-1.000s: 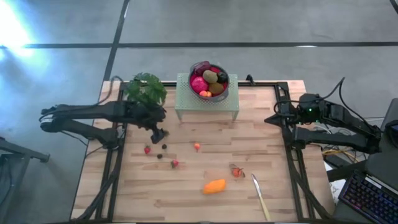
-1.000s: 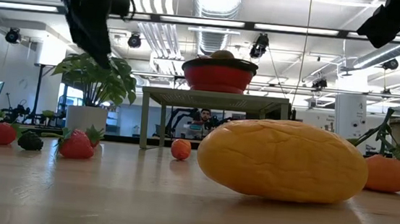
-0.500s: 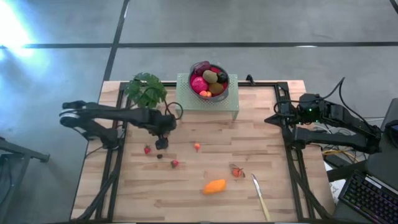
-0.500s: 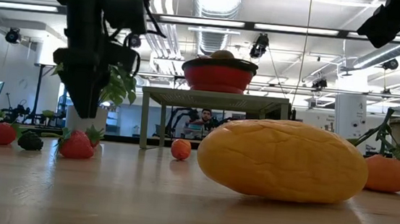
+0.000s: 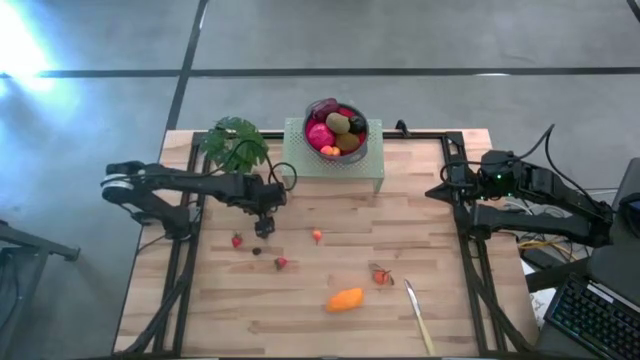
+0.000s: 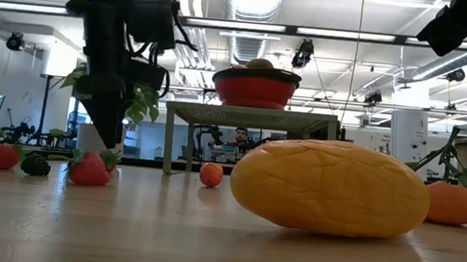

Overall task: Pick & Place Fruit
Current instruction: Put the strawberry into the red strainer bowl on the shelf

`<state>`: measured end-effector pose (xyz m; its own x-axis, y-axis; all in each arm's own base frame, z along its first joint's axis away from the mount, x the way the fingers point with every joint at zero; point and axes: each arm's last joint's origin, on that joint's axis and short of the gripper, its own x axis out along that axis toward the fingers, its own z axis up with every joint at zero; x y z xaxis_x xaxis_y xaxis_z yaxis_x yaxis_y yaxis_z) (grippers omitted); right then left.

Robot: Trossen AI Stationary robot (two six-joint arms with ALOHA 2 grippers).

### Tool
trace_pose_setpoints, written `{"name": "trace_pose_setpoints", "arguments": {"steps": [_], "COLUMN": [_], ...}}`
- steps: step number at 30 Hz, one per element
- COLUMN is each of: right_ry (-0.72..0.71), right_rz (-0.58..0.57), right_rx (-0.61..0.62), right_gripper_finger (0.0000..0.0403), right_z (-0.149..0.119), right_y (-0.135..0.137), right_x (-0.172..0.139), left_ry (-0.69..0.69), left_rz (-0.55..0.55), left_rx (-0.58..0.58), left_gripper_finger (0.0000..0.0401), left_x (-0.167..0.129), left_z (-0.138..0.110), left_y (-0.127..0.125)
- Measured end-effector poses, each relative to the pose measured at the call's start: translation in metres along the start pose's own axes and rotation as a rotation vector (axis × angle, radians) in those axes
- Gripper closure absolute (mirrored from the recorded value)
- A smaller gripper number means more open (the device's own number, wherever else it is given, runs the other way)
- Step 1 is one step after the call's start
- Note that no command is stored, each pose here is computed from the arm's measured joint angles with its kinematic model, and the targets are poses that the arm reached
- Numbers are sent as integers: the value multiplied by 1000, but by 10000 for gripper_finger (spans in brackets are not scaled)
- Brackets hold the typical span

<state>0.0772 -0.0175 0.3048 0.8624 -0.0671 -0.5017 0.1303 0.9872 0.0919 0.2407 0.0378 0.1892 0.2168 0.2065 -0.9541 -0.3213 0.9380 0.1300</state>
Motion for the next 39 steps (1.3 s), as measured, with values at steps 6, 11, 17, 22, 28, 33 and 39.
{"name": "trace_pose_setpoints", "arguments": {"steps": [6,11,17,22,28,33,39], "right_ry": [0,0,0,0,0,0,1], "right_rz": [0,0,0,0,0,0,1], "right_rx": [0,0,0,0,0,0,0], "right_gripper_finger": [394,394,394,394,394,394,394], "right_z": [0,0,0,0,0,0,0], "right_y": [0,0,0,0,0,0,0], "right_x": [0,0,0,0,0,0,0], "left_ry": [6,-29,-38,-58,-68,-72,-72], "left_rz": [2,-34,-43,-57,-72,-73,-69], "left_rx": [-33,-47,-53,-58,-60,-58,-57], "left_gripper_finger": [57,57,57,73,125,173,224], "left_x": [17,25,34,38,39,39,39], "left_z": [-12,-16,-22,-25,-25,-25,-25], "left_y": [2,1,0,0,0,0,0]}}
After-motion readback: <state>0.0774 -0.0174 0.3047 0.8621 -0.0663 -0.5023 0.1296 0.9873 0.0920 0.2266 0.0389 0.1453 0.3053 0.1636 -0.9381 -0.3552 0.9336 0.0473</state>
